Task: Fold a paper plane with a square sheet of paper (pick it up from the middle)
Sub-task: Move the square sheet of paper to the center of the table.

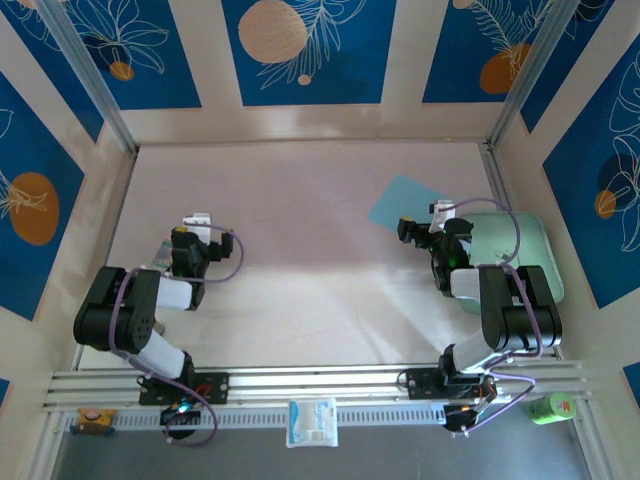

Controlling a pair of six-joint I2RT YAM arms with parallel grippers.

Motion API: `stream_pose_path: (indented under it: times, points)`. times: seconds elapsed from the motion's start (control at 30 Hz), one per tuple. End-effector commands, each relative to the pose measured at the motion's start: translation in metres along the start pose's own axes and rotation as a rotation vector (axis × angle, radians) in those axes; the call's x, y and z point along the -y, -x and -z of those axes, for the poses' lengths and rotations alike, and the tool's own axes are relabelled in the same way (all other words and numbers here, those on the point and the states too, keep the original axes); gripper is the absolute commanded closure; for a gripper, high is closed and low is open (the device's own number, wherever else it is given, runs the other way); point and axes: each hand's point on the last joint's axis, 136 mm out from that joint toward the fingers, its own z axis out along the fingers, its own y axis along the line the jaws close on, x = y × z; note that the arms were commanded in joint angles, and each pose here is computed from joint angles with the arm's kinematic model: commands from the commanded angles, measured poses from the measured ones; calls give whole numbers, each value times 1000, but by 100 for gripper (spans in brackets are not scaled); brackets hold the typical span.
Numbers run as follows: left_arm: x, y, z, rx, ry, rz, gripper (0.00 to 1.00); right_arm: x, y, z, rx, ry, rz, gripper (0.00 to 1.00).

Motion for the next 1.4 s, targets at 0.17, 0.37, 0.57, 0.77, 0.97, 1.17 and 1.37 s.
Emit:
stream_pose_path:
  times: [0.17, 0.37, 0.57, 0.77, 0.97, 1.17, 1.37]
  points:
    - [-7, 20, 16, 101, 34, 11, 0, -11, 0, 4, 18, 1, 56, 1]
    - [-21, 41, 29, 44, 94, 46, 0, -23, 23, 17, -61, 35, 36, 1]
    - [-46, 53, 41, -112, 242, 236, 0, -40, 46, 32, -222, 75, -180, 1]
    - [-49, 53, 53, -255, 288, 388, 0, -50, 55, 29, -287, 97, -448, 1]
    - [-10, 53, 52, -296, 65, 481, 0, -62, 41, 6, -452, 139, -534, 1]
    - [14, 41, 51, -438, 7, 497, 0, -49, 13, -22, -586, 19, -623, 1]
    - [60, 41, 49, -449, -225, 522, 0, -35, 1, -45, -605, -93, -652, 0]
